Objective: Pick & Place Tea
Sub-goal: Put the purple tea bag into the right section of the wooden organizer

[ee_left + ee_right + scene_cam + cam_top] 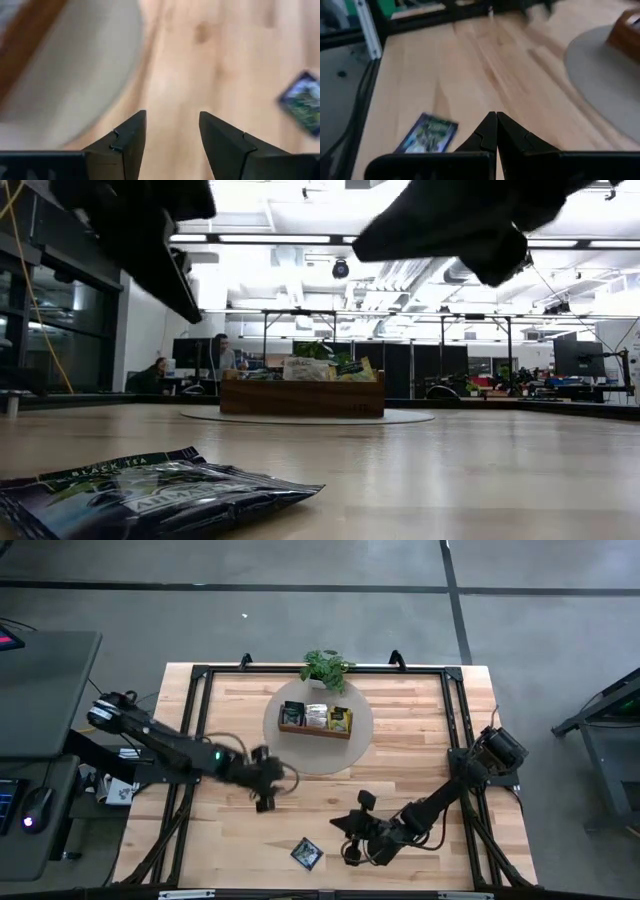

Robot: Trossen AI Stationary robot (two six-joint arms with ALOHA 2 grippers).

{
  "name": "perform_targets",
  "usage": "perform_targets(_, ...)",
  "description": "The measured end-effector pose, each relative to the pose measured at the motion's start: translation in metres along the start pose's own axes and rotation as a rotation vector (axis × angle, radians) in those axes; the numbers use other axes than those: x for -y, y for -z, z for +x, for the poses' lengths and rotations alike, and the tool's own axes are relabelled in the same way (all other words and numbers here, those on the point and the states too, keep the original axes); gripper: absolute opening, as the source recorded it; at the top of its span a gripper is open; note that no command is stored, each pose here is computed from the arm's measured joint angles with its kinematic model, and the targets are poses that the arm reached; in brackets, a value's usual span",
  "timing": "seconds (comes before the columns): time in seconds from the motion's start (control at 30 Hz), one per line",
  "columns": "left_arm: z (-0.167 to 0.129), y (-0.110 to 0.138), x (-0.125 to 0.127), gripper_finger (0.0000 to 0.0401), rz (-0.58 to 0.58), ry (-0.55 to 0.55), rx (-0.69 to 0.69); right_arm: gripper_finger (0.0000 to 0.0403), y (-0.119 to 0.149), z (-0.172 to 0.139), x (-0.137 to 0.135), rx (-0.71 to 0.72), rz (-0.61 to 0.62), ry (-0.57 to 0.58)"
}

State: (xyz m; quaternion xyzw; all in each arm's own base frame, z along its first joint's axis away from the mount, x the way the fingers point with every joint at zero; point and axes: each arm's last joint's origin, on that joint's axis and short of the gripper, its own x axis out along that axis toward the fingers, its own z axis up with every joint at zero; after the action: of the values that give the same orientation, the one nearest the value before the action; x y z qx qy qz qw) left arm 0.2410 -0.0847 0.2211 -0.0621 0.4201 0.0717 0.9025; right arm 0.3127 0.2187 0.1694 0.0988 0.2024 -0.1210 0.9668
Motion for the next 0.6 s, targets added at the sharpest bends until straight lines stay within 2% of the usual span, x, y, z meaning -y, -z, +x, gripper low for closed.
perform_targets(0.1,0.001,0.022,0.016,0.0179,-0.039,0.042,0.046,0.0000,-0.005,0.000,-0.010,0.026,-0.016,0.006)
perform_targets(0.23,0.003,0.038,0.034,0.0178,-0.076,0.078,0.106,0.0000,-0.011,0.006,-0.033,0.023,-0.050,-0.022)
perform_targets(0.43,0.002,0.043,0.053,0.0178,-0.095,0.120,0.182,0.0000,-0.011,0.026,-0.062,-0.110,-0.069,-0.040)
perform_targets(0.6,0.008,0.046,0.061,0.0178,-0.089,0.141,0.198,0.0000,-0.020,0.040,-0.076,-0.220,-0.003,-0.058)
